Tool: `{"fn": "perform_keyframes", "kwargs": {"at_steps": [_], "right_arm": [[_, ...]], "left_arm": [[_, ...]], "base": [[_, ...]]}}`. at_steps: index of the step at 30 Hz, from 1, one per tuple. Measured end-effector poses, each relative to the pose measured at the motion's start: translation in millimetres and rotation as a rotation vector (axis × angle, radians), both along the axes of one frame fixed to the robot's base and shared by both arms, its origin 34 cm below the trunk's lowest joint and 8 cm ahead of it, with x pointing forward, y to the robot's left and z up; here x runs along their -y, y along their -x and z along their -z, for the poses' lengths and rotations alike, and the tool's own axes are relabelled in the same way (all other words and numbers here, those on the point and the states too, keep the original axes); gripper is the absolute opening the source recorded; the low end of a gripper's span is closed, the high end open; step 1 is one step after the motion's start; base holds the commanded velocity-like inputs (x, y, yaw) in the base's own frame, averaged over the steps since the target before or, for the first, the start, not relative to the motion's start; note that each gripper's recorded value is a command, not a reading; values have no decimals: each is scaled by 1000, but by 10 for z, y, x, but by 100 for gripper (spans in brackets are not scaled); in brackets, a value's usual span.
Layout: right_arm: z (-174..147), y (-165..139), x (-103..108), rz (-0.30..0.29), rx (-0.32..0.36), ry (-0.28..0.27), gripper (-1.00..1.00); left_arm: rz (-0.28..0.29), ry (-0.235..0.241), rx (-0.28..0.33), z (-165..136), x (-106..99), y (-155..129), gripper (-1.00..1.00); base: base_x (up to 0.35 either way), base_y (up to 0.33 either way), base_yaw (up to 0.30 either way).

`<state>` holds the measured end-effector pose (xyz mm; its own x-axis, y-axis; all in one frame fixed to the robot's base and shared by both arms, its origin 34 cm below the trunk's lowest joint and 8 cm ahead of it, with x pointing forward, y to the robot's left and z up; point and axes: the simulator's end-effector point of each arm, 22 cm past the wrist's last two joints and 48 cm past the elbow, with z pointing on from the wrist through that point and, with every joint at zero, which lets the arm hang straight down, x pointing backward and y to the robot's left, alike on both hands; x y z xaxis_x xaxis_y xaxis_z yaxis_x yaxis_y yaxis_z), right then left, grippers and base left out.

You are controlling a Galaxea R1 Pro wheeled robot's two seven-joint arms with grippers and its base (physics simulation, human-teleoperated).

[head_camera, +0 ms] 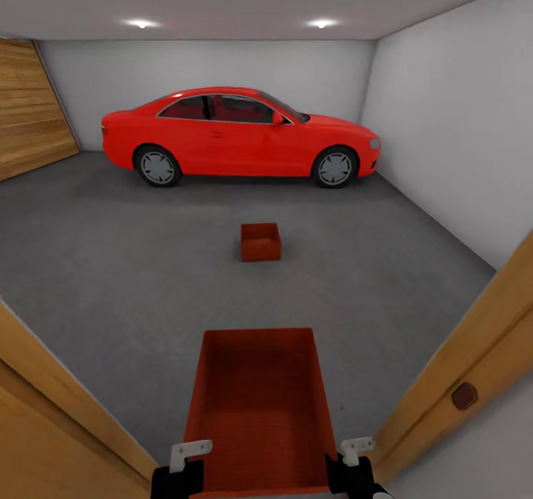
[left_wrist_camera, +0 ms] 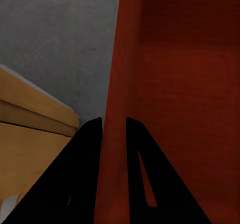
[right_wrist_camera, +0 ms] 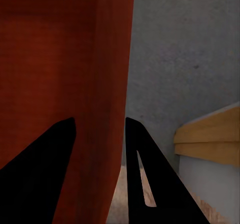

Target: Move the two storage containers from the living room to the garage. In the garage, place one container on the floor and stack the other container on top of it (either order is fine).

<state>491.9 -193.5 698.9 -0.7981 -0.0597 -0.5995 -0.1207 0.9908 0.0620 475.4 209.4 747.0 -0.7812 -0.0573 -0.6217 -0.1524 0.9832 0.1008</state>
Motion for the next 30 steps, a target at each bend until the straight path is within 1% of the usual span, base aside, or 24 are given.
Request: {"fn": "perform_keyframes", "kwargs": {"at_steps": [7,13,22,30], "right_arm": [[1,-1,1,0,0,0,-100],[3,3,1,0,-2,1,-100],[0,-1,1,0,0,0,-100],[0,4,1,-1,-2,0,-100]], "left_arm": [[1,0,0,-1,1,-2,-100],[0,0,-2,5,0,4,-100],[0,0,0,0,1,-1,-100],[0,0,-2,0,1,6,-100]], "base": [[10,1,0],[0,125,0],[3,17,0],[281,0,0]]}}
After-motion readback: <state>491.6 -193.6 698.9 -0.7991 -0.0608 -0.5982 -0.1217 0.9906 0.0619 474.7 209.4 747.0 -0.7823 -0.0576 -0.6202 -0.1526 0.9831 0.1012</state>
